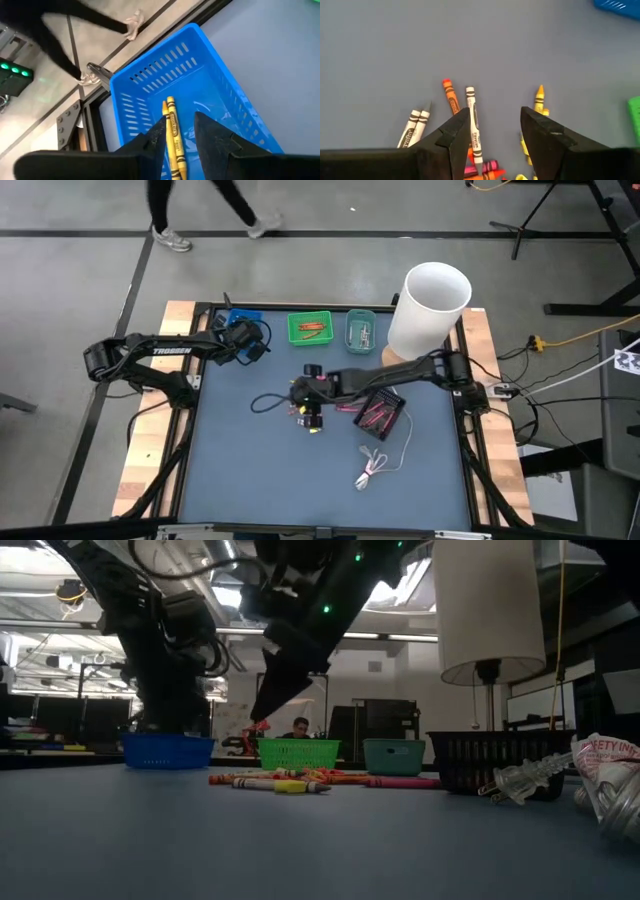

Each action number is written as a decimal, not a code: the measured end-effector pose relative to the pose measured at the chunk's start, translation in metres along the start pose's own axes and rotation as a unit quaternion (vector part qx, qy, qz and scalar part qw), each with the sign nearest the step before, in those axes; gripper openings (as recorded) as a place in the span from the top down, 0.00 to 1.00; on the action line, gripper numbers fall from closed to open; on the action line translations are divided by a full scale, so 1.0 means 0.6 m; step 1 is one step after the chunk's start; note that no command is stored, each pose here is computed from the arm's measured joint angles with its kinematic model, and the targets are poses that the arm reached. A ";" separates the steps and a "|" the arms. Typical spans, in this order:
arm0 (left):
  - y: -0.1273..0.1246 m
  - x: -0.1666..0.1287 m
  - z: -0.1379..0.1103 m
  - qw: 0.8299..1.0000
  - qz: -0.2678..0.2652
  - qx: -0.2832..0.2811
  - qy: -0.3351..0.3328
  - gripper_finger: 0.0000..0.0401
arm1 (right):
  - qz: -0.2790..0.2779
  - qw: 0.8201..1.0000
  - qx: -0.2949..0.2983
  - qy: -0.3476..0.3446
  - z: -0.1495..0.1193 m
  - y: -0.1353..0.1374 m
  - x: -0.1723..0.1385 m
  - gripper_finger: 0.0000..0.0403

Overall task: Sort crayons
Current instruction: Put the gray crayon into the dark green bin

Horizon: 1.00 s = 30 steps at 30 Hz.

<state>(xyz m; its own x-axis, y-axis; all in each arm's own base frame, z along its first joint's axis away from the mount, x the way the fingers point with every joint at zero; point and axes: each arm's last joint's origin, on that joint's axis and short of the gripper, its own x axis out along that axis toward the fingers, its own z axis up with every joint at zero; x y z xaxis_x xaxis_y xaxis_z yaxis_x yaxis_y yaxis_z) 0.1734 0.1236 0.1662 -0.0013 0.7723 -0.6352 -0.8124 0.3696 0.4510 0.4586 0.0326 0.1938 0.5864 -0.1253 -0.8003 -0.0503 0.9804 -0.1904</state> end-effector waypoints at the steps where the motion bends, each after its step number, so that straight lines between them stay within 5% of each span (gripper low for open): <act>1: 0.000 0.000 0.000 1.000 0.000 -0.001 0.000 0.79 | 0.004 1.000 0.000 0.000 -0.002 0.002 0.006 0.57; 12: -0.001 0.000 0.000 1.000 -0.011 -0.002 0.003 0.79 | 0.005 0.999 -0.001 0.033 -0.026 0.005 0.060 0.57; 30: -0.002 0.000 -0.001 1.000 -0.022 -0.002 0.005 0.79 | 0.003 1.000 -0.013 0.026 -0.024 0.004 0.062 0.57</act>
<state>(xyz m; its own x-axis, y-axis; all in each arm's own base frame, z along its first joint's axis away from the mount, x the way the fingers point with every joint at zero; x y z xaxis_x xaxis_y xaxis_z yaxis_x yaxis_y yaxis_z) 0.1742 0.1228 0.1654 0.0285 0.7496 -0.6613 -0.8137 0.4016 0.4202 0.4688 0.0279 0.1553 0.5434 -0.1283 -0.8296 -0.0750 0.9769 -0.2002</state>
